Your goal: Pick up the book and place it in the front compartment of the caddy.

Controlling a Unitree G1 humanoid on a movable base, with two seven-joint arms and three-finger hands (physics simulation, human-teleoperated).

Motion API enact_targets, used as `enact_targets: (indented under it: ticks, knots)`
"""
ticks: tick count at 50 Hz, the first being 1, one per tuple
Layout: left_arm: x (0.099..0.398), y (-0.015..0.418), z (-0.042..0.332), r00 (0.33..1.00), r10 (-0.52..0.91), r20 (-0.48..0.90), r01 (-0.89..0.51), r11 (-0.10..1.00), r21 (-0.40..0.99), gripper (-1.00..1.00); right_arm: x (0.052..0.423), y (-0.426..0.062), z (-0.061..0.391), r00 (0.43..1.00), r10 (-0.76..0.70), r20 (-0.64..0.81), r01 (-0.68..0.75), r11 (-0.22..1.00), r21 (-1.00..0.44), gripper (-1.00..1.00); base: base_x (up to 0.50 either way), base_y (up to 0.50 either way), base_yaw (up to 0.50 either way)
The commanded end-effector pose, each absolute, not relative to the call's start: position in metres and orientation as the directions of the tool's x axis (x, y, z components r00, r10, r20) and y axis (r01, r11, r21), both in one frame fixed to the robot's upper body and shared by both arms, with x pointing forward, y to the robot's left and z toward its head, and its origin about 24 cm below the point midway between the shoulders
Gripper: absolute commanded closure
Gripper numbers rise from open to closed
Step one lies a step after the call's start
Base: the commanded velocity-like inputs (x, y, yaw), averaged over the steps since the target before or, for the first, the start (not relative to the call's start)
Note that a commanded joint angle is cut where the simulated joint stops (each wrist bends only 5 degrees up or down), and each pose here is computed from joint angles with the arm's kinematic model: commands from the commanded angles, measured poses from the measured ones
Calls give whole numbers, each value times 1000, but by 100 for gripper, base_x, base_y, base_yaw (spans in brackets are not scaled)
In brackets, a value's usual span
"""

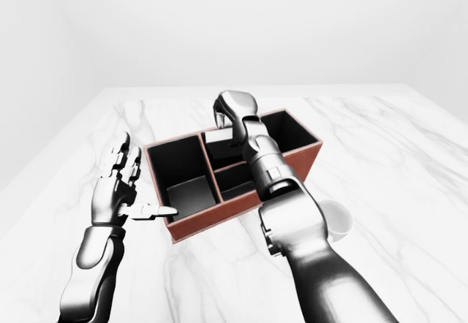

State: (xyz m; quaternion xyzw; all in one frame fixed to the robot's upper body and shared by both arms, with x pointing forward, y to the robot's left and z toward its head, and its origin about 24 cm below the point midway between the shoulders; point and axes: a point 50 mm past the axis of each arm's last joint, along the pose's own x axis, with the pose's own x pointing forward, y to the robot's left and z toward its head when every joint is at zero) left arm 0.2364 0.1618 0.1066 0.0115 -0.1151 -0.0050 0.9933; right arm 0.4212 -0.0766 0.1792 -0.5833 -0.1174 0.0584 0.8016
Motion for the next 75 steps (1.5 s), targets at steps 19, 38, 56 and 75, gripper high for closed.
enact_targets:
  ticks: [19,38,56,75]
  knots:
    - [237,162,107,973,-11,229,7,1000,21,-100,421,-77,176,967,204,152,79,328,-941,100,0,0,0]
    - [236,162,108,972,-14,233,9,1000,21,-100,420,-76,175,965,204,165,93,321,-942,100,0,0,0]
    - [237,162,106,974,-15,226,11,1000,20,-100,420,-75,175,962,201,187,118,311,-943,100,0,0,0]
    - [236,161,107,973,-17,230,12,1000,20,-100,418,-73,169,962,201,186,118,308,-944,100,0,0,0]
